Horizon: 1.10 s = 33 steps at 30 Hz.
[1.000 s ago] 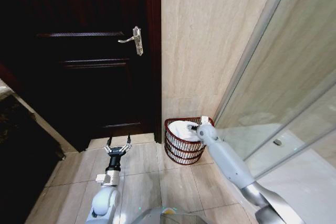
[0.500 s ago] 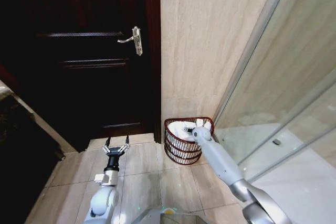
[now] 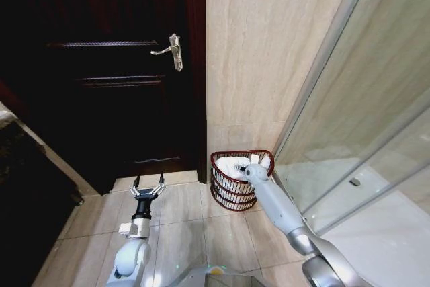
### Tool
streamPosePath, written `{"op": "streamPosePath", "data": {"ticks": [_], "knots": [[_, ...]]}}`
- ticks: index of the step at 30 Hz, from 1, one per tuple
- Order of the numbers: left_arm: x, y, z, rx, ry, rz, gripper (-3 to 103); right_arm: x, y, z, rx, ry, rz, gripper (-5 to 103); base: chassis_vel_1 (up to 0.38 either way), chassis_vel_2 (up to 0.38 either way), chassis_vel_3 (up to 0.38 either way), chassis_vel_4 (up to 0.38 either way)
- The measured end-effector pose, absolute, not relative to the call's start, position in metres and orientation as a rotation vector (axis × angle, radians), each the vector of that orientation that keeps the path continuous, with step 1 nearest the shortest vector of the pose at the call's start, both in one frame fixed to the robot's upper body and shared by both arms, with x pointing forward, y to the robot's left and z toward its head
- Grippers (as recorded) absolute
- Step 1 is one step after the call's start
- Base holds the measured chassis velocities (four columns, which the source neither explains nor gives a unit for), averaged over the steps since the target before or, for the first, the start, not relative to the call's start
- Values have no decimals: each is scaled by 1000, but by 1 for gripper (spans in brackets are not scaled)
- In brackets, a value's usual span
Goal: Discard the used towel into the hamper.
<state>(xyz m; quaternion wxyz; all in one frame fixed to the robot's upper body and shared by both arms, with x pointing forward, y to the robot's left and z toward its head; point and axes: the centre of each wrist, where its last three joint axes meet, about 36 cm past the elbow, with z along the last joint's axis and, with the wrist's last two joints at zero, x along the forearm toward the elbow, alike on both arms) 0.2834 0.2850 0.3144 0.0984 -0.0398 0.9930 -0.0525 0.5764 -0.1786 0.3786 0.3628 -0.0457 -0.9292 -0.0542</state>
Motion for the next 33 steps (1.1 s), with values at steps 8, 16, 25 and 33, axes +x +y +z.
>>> {"op": "streamPosePath", "data": {"ticks": [8, 16, 25, 33], "knots": [[288, 283, 328, -132, 2964, -158, 100, 531, -189, 414, -50, -2565, -136, 100, 0, 0, 0, 0], [276, 271, 336, -160, 3027, -169, 100, 453, -193, 395, -11, -2840, 41, 100, 0, 0, 0, 0], [269, 269, 331, -175, 3065, -123, 100, 387, -189, 380, 45, -3019, 141, 100, 0, 0, 0, 0], [267, 274, 326, -217, 3092, -88, 100, 344, -213, 379, -50, -3122, 164, 100, 0, 0, 0, 0]]}}
